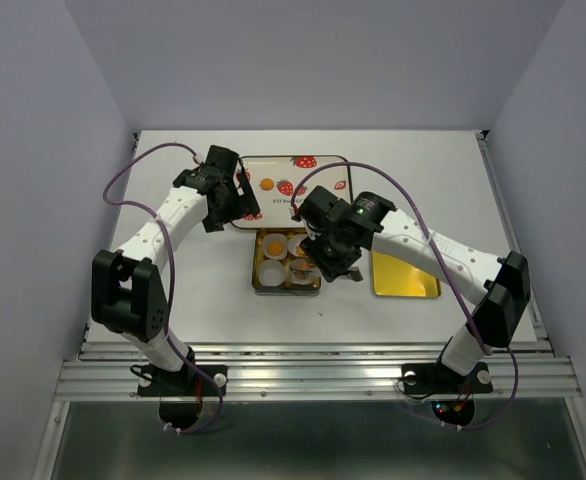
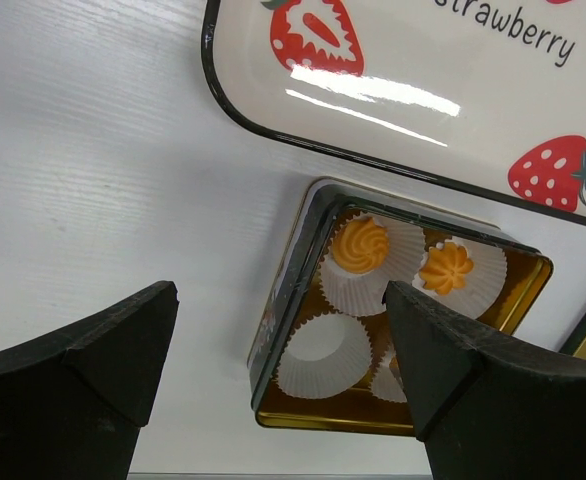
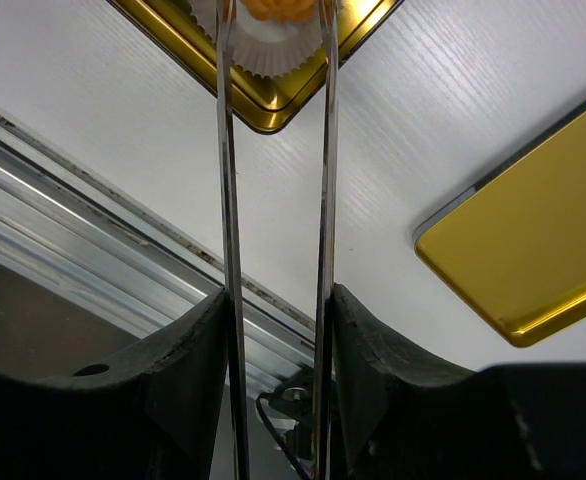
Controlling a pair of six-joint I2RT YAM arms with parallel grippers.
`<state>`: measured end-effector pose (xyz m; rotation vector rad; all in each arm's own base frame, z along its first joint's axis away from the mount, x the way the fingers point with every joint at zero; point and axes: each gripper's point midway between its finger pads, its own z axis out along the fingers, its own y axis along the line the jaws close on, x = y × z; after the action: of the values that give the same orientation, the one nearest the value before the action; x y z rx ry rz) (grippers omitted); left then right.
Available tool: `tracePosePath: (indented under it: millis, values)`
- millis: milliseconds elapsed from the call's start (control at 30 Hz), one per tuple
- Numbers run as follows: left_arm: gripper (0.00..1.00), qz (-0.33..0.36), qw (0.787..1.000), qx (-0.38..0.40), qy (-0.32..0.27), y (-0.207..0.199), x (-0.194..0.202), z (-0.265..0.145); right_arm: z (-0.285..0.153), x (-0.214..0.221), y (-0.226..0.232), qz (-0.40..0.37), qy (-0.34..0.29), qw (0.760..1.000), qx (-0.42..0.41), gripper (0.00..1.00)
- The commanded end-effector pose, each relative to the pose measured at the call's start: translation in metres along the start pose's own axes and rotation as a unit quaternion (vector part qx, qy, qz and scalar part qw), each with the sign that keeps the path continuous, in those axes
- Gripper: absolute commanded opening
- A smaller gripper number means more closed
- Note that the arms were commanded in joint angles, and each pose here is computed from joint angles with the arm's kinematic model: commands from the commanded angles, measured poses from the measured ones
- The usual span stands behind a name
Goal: Pack the cookies
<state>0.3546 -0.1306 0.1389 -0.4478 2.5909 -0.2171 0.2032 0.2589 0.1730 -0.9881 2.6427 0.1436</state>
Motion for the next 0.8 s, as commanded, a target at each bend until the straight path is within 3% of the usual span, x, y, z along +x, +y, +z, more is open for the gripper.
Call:
tracePosePath:
  millis: [0,433,767]
  values:
    - [0.97,0.003,1.000,0.002,-0.018,0.006,-0.003,-0.013,-0.001,-0.014,0.003,-0.007,-0.028,1.000,0.001,0.48]
    - [0.97,0.006,1.000,0.005,-0.023,0.005,-0.004,-0.017,-0.007,-0.028,0.005,0.005,-0.051,0.999,0.001,0.48]
    - [0.97,-0.005,1.000,0.008,-0.027,0.003,-0.008,-0.021,-0.055,-0.087,0.003,0.058,-0.158,0.986,0.010,0.46]
